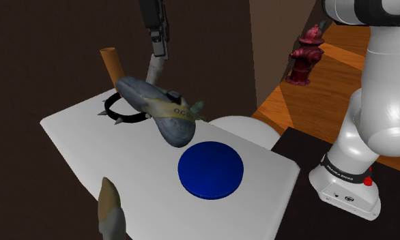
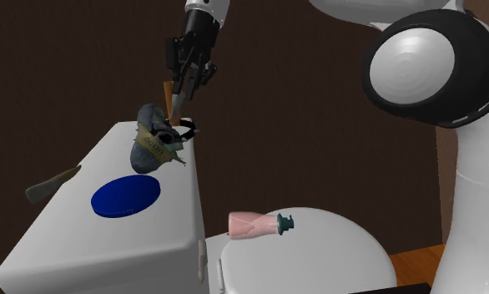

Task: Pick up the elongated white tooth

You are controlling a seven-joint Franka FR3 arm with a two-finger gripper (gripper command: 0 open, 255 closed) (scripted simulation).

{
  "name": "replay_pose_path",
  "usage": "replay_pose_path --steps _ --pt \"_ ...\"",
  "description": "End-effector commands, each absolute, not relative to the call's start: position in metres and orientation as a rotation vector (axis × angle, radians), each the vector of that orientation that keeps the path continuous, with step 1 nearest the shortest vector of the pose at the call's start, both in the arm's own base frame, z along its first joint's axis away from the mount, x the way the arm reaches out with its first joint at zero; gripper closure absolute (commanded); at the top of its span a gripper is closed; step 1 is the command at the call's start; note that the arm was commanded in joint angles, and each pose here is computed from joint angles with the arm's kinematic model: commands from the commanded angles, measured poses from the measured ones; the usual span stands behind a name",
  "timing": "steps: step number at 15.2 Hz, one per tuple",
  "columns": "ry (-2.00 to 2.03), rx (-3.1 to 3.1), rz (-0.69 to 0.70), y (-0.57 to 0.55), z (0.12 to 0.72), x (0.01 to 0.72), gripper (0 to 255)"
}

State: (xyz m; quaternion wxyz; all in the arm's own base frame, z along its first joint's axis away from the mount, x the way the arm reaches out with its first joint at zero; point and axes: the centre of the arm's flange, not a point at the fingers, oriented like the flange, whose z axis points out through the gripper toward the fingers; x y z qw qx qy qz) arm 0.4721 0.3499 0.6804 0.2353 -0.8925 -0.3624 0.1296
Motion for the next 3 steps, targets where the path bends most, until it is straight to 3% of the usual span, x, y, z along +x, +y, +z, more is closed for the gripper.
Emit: replay_pose_path --steps 1,3 --pt "-0.995 -2.449 0.356 0.35 0.6913 0.4734 255" --pt "-0.995 -2.449 0.356 0.35 0.6921 0.4734 255"
